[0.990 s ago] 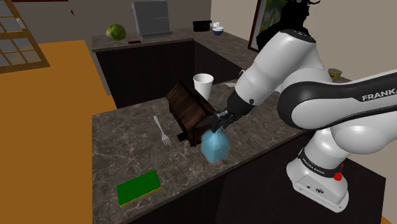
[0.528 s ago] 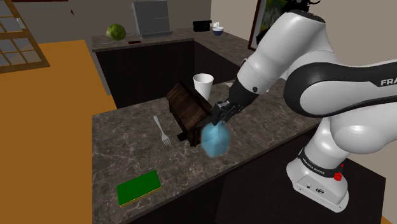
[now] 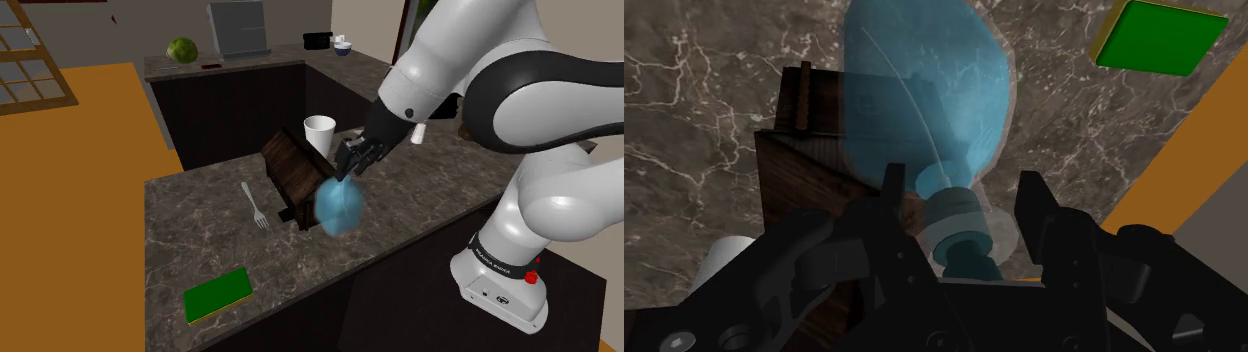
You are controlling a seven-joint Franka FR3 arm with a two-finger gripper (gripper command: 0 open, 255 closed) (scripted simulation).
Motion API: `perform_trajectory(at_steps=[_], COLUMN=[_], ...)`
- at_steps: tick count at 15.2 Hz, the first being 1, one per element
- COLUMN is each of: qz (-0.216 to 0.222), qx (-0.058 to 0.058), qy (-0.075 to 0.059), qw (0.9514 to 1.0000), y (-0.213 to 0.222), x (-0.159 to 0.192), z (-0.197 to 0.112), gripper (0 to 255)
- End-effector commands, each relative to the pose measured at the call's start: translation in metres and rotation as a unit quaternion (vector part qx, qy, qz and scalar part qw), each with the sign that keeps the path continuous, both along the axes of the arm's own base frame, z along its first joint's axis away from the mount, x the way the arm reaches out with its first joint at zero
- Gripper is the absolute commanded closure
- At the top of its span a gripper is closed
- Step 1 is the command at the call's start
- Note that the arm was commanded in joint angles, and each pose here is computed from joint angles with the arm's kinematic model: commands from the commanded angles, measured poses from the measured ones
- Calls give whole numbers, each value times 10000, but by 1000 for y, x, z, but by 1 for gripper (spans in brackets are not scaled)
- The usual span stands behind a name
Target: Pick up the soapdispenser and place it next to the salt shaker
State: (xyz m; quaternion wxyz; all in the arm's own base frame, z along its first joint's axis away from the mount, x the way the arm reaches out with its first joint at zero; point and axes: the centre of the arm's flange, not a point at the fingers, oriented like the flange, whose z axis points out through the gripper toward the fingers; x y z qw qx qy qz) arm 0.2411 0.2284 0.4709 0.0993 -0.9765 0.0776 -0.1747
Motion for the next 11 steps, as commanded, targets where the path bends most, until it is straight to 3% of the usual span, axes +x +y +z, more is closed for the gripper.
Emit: perform_trajectory(at_steps=[1, 11], qz=[0, 0], qx=[0, 0], qy=[0, 0], qw=[10000, 10000], y=[0, 0], x=[1, 1], z=[10, 63], gripper=[255, 255])
